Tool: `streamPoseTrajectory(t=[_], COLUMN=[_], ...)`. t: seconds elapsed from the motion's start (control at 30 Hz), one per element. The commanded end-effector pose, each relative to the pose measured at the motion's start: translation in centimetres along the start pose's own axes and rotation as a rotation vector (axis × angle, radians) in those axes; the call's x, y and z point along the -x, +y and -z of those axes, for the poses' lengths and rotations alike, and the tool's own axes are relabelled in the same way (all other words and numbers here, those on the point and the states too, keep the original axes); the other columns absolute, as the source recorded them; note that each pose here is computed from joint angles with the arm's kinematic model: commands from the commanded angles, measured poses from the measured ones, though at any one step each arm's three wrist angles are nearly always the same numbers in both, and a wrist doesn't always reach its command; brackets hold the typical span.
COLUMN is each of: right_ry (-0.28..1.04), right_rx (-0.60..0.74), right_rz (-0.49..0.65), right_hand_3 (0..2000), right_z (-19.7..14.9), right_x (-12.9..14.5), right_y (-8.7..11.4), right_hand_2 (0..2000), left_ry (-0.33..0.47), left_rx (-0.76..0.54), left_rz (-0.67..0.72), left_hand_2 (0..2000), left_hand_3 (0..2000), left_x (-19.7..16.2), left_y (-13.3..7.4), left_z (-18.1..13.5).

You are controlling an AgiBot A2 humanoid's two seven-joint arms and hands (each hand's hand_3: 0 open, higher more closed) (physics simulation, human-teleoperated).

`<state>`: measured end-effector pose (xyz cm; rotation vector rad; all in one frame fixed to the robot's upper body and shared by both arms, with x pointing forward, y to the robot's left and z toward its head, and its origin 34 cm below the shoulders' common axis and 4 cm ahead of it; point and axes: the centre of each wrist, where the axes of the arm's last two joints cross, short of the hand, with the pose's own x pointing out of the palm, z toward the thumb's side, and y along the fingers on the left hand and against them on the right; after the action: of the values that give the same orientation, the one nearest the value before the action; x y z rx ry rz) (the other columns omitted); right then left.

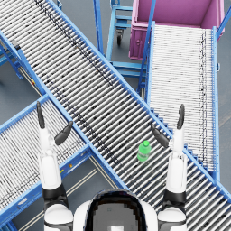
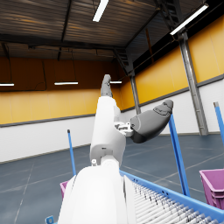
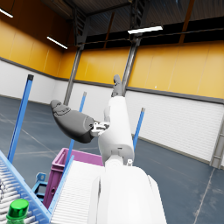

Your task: Pick up the oil and place it on the left assembly line, put the cola on the right, and keep Sprite still

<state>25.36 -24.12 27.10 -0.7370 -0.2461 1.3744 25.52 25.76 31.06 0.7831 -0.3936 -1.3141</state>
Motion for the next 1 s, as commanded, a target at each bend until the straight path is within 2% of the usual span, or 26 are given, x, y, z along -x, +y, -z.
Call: streamPoseTrajectory(t=[0.03, 0.4, 0.6, 0.67, 0.73, 0.8, 0.83, 0.9, 1.0], right_ry=[0.000, -0.004, -0.007, -0.007, -0.007, -0.010, -0.006, -0.005, -0.009], right_rx=[0.017, -0.027, -0.002, 0.003, 0.015, -0.005, 0.029, 0.033, 0.014], right_rz=[0.005, 0.010, 0.013, 0.016, 0.020, 0.013, 0.025, 0.031, 0.023], right_hand_3=[0, 0, 0, 0, 0, 0, 0, 0, 0], right_z=[-0.3, 0.7, 0.0, -0.1, -0.4, 0.1, -0.7, -0.8, -0.4], right_x=[0.1, 0.1, 0.1, 0.1, 0.2, 0.0, 0.3, 0.5, 0.2], right_y=[-0.4, 0.0, 0.0, 0.0, -0.1, 0.1, -0.4, -0.4, -0.1], right_hand_2=[0, 0, 0, 0, 0, 0, 0, 0, 0], left_ry=[0.001, -0.011, -0.007, -0.011, -0.004, -0.009, -0.005, -0.009, -0.006], left_rx=[-0.020, 0.012, -0.031, -0.006, -0.048, -0.026, -0.065, -0.042, -0.071], left_rz=[-0.002, 0.015, -0.006, 0.004, -0.012, -0.004, -0.012, -0.006, -0.011], left_hand_2=[0, 0, 0, 0, 0, 0, 0, 0, 0], left_hand_3=[0, 0, 0, 0, 0, 0, 0, 0, 0], left_x=[0.1, -0.5, -0.1, -0.3, 0.1, -0.1, 0.1, -0.1, 0.1], left_y=[0.5, 0.1, 0.4, 0.0, 0.7, 0.3, 1.0, 0.5, 1.0], left_z=[-0.4, 0.4, -0.7, -0.2, -1.0, -0.6, -1.4, -0.9, -1.6])
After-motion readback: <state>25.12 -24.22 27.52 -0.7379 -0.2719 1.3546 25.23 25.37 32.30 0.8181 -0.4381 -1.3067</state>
